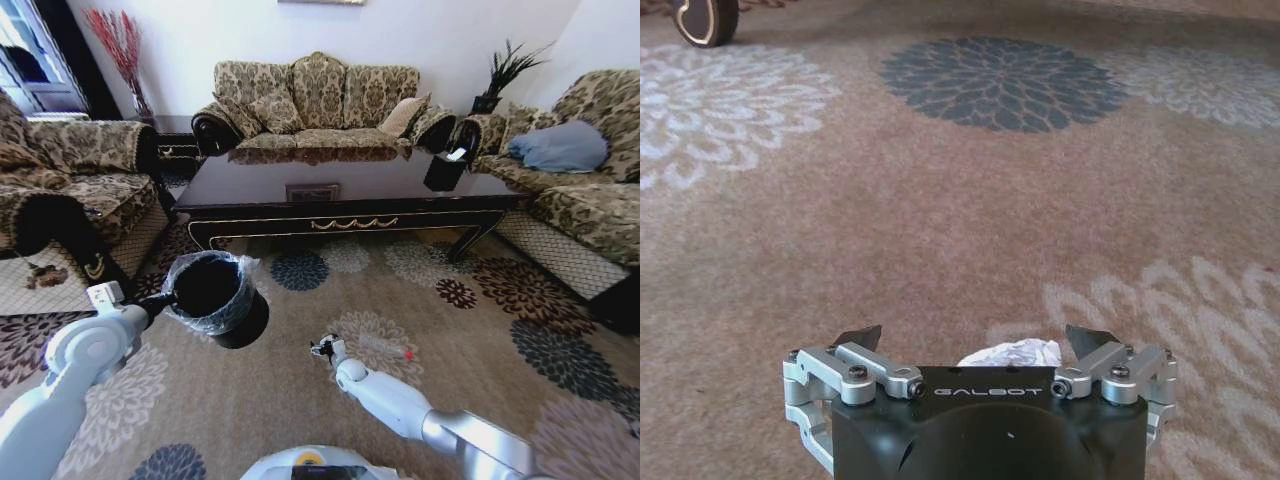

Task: Move to the front of the table and pick up the trash from the floor, then place it into the trash bin.

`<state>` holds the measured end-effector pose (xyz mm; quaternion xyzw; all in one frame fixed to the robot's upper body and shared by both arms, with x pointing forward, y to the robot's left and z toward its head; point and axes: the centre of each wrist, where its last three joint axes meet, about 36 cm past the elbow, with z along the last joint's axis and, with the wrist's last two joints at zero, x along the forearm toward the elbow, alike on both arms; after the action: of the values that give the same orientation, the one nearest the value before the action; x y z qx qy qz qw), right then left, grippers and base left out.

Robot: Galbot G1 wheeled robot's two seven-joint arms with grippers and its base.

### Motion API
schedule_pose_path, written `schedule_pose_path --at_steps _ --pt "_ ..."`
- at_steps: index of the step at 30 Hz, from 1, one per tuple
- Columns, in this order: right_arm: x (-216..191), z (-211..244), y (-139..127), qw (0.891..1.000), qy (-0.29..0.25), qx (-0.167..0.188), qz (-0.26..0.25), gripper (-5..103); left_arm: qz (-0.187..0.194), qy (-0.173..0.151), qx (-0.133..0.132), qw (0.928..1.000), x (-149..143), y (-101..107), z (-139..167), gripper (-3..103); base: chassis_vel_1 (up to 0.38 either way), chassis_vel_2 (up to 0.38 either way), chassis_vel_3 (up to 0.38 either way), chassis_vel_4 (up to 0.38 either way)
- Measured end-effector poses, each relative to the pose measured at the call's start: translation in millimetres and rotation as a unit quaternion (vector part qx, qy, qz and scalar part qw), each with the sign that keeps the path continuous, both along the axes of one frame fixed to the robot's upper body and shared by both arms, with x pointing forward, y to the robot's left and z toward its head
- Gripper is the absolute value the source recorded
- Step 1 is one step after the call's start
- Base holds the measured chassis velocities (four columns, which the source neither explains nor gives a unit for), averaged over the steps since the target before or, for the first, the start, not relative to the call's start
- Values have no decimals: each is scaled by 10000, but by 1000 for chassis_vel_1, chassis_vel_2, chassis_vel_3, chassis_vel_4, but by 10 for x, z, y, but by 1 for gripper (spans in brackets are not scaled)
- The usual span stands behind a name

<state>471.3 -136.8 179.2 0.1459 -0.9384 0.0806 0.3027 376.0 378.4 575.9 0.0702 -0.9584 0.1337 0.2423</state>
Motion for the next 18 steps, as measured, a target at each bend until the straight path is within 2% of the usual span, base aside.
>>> schedule_pose_path --at_steps 7,16,18 --pt "69 -123 -116 9998 65 -155 -50 100 -15 -4 -8 10000 -6 -9 1 4 0 0 0 0" --pt "127 -204 -182 9998 87 -191 -13 101 -20 16 -31 10000 15 -17 -26 4 0 0 0 0" --pt "130 -221 -195 9997 102 -200 28 91 -14 22 -29 10000 19 -12 -30 4 0 0 0 0"
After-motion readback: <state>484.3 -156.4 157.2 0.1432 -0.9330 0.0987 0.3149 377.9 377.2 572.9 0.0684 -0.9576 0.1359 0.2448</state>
